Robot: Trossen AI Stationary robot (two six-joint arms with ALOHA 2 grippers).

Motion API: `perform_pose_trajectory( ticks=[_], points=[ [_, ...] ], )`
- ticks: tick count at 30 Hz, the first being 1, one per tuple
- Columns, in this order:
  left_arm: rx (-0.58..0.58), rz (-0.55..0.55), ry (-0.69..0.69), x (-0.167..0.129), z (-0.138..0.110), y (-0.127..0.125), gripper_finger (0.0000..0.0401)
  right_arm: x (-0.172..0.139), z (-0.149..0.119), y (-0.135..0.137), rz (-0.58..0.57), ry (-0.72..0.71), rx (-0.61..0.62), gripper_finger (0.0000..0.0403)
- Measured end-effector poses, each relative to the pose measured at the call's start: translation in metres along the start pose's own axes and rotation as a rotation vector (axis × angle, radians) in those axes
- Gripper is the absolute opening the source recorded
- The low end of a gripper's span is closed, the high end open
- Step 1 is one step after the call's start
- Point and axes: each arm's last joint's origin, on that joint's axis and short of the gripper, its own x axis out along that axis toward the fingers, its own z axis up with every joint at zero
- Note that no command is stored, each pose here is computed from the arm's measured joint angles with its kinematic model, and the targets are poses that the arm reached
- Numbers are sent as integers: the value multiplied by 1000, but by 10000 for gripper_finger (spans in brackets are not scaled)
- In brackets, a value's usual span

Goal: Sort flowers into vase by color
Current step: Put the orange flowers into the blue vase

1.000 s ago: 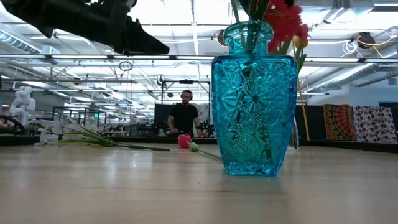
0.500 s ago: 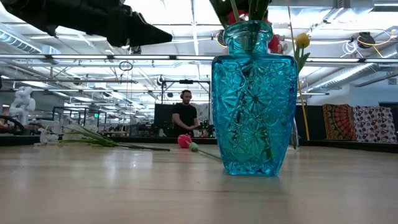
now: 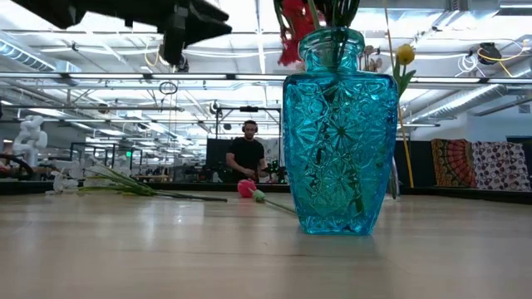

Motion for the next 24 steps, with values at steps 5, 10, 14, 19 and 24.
perform_pose_trajectory(
  ticks=[5, 10, 14, 19, 24],
  points=[
    [252, 51, 14, -1, 19, 12, 155, 7, -2, -5, 28, 6, 5, 2],
    [566, 55, 27, -4, 32, 17, 155, 19, -8, -14, 1, 32, 8, 2],
    [848, 12, 46, -1, 34, 12, 155, 36, -12, -14, 63, 71, 26, 2],
    [1011, -38, 108, 10, 42, 10, 155, 56, -9, -11, 87, 158, 33, 2],
    [1120, -55, 157, 16, 45, 6, 154, 65, -2, -8, 76, 250, 27, 2]
  ],
)
